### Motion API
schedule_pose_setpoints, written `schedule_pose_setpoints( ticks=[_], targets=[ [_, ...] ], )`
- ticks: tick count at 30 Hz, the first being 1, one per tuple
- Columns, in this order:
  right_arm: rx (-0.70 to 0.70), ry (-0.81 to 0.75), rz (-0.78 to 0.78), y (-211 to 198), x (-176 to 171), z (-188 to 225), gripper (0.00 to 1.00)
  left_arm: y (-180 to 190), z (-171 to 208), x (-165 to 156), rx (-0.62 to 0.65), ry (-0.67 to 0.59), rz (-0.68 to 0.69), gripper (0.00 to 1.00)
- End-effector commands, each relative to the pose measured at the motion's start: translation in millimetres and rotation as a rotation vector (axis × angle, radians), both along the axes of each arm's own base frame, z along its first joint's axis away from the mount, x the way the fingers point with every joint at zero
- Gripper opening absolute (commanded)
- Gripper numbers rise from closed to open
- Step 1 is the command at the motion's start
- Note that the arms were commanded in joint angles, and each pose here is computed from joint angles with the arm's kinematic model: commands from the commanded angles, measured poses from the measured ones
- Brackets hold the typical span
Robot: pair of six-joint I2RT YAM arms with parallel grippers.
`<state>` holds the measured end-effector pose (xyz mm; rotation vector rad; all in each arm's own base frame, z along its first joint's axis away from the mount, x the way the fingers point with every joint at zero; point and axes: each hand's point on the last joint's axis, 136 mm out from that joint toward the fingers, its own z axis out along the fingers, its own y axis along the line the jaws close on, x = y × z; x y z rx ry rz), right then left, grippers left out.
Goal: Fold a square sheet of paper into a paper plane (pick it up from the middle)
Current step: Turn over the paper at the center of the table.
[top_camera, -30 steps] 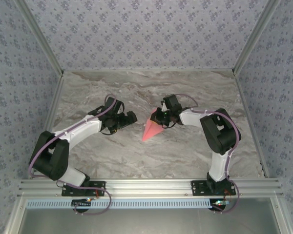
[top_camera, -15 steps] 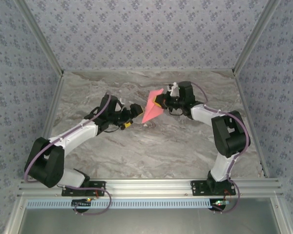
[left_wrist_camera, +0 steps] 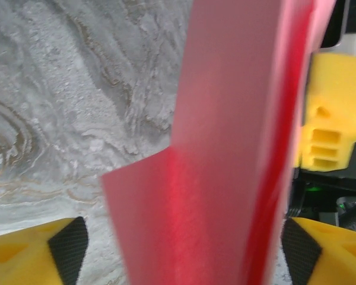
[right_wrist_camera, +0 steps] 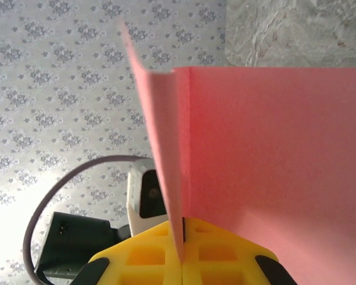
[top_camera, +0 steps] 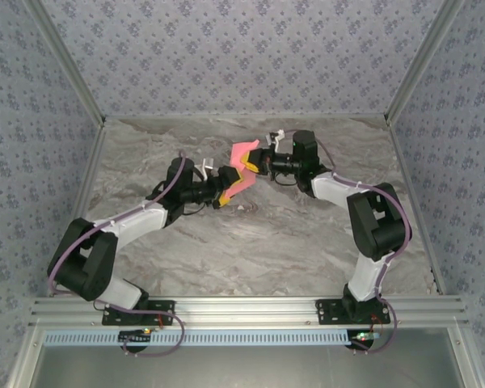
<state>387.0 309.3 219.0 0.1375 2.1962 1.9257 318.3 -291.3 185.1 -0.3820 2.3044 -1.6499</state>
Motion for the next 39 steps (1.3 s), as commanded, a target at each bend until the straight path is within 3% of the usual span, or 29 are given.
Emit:
schedule_pose_setpoints(
  ticks=[1, 17, 19, 25, 28, 33, 39],
  targets=[
    [0.007, 0.001, 0.051, 5.0, -4.8, 2.6, 0.06, -2.2, 30.5, 7.1, -0.07, -0.097, -0.013, 0.8],
    [-0.045, 0.029, 0.117, 6.8, -18.7, -14.3, 0.09, 5.0, 34.8, 6.7, -0.044, -0.152, -0.017, 0.27],
    [-0.049, 0.028, 0.114, 5.9, -19.3, -13.6, 0.12, 4.6, 32.3, 6.7, -0.037, -0.144, -0.02, 0.22],
    [-0.152, 0.037, 0.046, -16.3, -14.5, -25.9, 0.34, 12.4, 19.0, 4.3, 0.065, -0.118, -0.021, 0.09],
    [-0.25, 0.022, -0.028, -39.3, -9.3, -35.4, 0.45, 30.2, 2.8, 1.3, 0.246, -0.096, -0.003, 0.08],
    [-0.485, -0.035, -0.133, -72.5, -10.2, -54.5, 0.61, 94.2, -24.2, -6.3, 0.793, -0.059, 0.069, 0.07],
    [-0.62, -0.06, -0.219, -92.7, -11.7, -66.8, 0.71, 155.6, -19.0, -9.9, 1.388, -0.051, 0.17, 0.04]
  ],
)
